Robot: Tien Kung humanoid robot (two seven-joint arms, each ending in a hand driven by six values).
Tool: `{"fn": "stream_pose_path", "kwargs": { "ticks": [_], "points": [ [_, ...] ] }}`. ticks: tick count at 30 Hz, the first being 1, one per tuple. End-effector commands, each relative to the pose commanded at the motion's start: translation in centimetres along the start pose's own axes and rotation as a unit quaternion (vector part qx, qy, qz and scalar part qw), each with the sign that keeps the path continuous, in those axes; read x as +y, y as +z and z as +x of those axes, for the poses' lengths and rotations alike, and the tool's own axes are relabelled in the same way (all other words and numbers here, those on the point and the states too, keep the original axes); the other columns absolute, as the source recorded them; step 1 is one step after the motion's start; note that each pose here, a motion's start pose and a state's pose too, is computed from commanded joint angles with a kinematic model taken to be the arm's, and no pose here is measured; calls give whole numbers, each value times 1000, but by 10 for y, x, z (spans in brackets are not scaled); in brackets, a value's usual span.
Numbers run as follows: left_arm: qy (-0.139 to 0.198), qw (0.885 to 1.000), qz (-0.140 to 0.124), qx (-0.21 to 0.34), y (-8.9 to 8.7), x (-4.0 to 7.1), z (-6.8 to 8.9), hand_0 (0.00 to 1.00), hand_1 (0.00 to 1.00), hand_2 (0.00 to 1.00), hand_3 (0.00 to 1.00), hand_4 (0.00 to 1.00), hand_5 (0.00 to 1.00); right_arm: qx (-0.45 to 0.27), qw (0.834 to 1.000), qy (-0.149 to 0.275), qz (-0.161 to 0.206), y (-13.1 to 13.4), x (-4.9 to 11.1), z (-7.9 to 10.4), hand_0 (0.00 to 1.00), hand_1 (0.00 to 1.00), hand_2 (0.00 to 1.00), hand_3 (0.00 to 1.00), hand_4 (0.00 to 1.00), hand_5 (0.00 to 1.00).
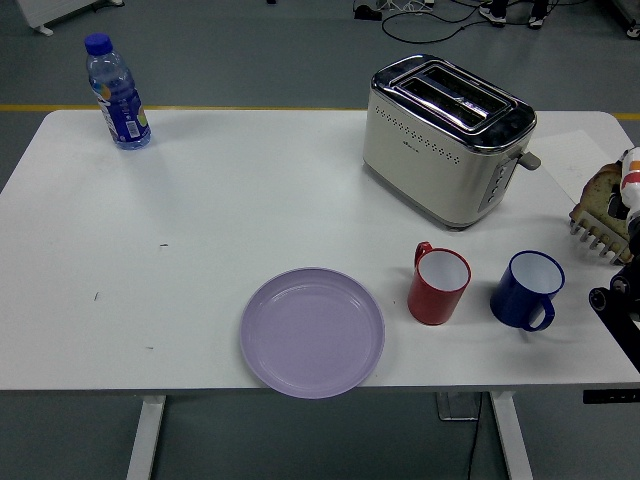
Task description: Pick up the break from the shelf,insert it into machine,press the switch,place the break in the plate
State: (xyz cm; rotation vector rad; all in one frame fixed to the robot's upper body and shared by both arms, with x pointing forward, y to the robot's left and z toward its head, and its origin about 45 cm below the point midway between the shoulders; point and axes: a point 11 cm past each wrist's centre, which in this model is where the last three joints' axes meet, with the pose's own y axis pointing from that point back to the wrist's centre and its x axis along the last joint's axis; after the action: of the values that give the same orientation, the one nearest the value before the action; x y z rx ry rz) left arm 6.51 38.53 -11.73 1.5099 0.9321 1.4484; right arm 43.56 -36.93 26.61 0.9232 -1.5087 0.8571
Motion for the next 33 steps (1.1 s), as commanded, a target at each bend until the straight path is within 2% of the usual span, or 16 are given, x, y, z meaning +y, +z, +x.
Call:
{"fn": "stream_pose_path", "kwargs": {
  "ticks": [1, 2, 3, 8, 9, 18, 21, 25, 33],
  "points": [
    [0, 1000, 0, 0, 0, 0, 0, 626, 447, 455, 510, 258, 820, 0, 1000, 4, 2, 0, -1, 4, 312, 359, 419, 494, 380, 2],
    [0, 1000, 0, 0, 0, 0, 0, 625, 447, 455, 510, 259, 820, 0, 1000, 19, 7, -2, -3, 17, 303, 353, 415, 493, 351, 2],
    [0, 1000, 0, 1, 0, 0, 0, 625, 447, 455, 510, 259, 820, 0, 1000, 23, 9, -2, -4, 20, 303, 353, 415, 493, 351, 2],
    [1, 1000, 0, 0, 1, 0, 2, 625, 447, 455, 510, 259, 820, -1, 997, 71, 34, -13, -8, 64, 303, 353, 415, 493, 351, 2],
    [1, 1000, 0, 0, 1, 0, 2, 624, 447, 455, 510, 260, 821, -2, 996, 81, 40, -15, -8, 73, 239, 311, 391, 488, 335, 2],
    [3, 1000, -1, 1, 2, 0, 3, 624, 446, 452, 510, 260, 821, -19, 986, 146, 78, -42, -7, 137, 209, 290, 379, 486, 325, 2],
    [3, 1000, 0, 2, 2, 0, 3, 625, 446, 454, 510, 256, 817, -50, 986, 135, 87, -53, -10, 153, 184, 269, 367, 475, 329, 2],
    [2, 1000, 0, 2, 3, 0, 3, 625, 446, 454, 510, 256, 817, -66, 987, 107, 102, -70, -13, 166, 184, 269, 367, 475, 329, 2],
    [3, 1000, 3, 1, 1, 0, 3, 625, 446, 457, 510, 257, 817, -72, 986, 57, 141, -113, -15, 177, 177, 249, 358, 470, 319, 2]
  ]
}}
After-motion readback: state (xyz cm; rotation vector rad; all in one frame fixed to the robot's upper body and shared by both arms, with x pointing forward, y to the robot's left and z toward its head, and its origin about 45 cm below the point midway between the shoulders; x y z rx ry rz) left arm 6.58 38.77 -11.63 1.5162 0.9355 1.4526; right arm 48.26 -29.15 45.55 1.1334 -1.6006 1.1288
